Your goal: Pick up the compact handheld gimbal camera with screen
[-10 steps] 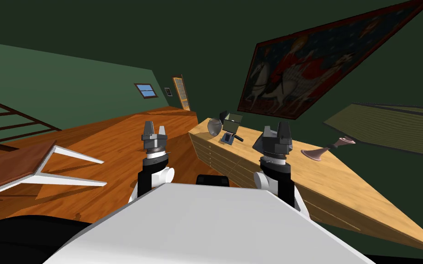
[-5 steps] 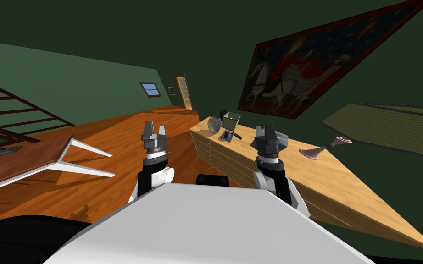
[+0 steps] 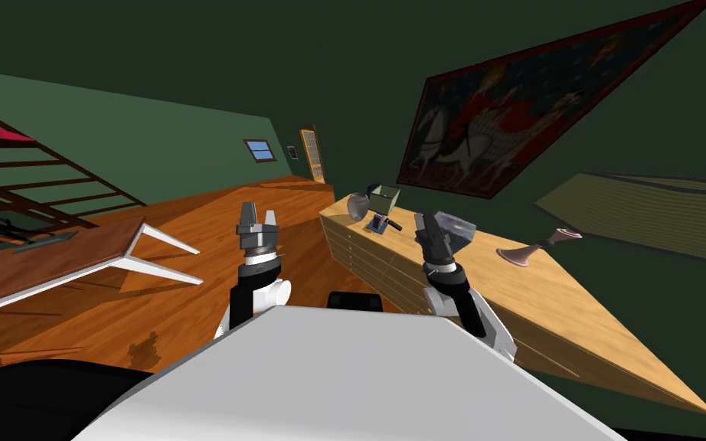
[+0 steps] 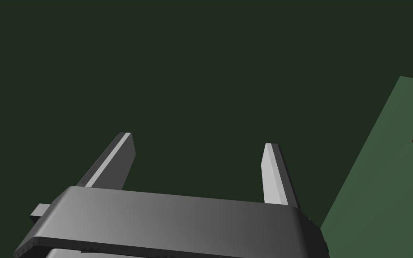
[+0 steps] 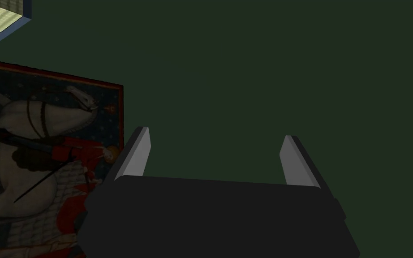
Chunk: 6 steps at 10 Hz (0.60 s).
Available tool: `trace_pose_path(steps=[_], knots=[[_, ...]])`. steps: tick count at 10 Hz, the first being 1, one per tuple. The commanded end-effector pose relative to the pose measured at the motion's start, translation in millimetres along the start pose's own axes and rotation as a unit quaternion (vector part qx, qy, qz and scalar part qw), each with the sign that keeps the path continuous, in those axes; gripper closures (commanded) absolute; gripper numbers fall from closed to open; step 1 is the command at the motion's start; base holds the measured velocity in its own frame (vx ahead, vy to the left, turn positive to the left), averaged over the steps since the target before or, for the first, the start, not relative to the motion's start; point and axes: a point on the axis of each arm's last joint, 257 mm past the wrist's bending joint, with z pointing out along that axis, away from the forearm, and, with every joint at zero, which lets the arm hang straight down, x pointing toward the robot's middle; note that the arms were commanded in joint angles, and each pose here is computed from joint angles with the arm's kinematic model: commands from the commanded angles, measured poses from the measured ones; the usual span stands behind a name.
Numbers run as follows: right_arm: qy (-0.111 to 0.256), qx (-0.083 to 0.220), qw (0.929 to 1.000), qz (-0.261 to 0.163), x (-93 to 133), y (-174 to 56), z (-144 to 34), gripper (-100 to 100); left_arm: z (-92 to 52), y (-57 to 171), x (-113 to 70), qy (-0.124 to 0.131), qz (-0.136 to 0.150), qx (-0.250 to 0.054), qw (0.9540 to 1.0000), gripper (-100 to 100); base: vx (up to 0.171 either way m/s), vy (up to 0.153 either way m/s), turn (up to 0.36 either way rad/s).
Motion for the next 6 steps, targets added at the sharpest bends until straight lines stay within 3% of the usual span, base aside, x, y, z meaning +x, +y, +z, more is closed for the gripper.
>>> trace_pose_path(steps=[1, 6], knots=[[0.031, -0.008, 0.9995, -0.004, 14, -3, -1.7, -100, 0.0, 0, 0.0, 0.000, 0.000, 0.000, 1.0000, 0, -0.049, -0.034, 0.106], [0.111, -0.021, 0.9934, -0.021, 41, -13, -12.6, -100, 0.0, 0, 0.0, 0.000, 0.000, 0.000, 1.0000, 0, -0.054, -0.046, 0.083]])
